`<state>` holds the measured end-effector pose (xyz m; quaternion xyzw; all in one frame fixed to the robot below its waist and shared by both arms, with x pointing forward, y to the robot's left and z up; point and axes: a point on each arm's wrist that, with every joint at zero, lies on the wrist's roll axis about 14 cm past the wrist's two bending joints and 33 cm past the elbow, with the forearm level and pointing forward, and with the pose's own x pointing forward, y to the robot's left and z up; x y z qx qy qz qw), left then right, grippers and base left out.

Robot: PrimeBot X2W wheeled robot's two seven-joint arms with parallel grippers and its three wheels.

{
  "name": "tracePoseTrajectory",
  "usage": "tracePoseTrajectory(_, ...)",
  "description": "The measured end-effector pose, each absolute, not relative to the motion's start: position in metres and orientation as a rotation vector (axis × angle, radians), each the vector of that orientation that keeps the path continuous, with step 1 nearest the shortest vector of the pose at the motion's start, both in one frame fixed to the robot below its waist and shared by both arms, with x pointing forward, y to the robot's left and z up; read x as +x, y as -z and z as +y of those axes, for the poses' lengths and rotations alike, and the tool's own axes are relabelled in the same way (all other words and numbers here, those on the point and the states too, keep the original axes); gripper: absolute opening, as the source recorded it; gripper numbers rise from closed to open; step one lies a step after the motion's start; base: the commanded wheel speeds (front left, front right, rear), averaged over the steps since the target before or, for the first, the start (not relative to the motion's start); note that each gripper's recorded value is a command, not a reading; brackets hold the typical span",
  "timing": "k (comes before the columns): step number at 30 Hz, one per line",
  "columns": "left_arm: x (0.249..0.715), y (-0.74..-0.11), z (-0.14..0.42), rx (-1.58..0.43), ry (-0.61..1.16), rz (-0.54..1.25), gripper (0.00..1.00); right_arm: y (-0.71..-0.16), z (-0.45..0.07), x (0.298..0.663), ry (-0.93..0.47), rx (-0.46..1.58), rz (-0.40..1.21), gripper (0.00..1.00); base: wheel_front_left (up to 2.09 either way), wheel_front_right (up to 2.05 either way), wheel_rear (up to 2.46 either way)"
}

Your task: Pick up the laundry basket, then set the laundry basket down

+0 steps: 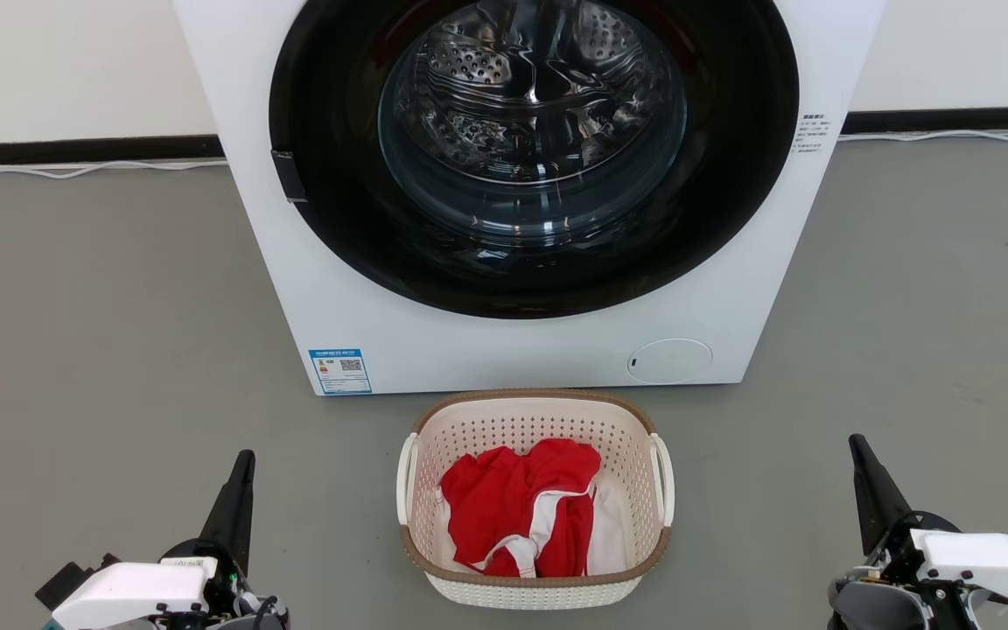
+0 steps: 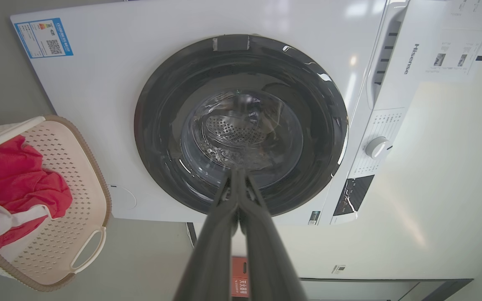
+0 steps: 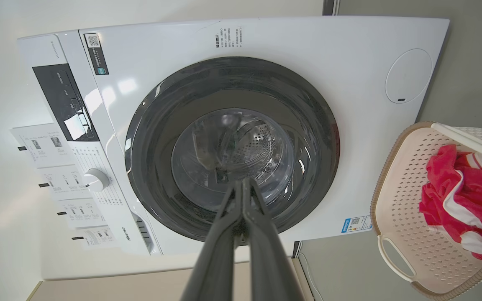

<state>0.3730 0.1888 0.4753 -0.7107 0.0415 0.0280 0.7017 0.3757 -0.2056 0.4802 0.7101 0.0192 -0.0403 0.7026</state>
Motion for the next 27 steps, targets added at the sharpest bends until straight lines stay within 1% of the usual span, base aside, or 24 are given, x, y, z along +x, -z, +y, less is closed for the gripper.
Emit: tracePoseTrajectory(27,0.373,-0.4753,0.1888,-1.583,-0.062,0.092,0.0,-0.4802,-0.2056,0.3757,0.09,1.58,0.043,0.0,0.0,0.0,0.0)
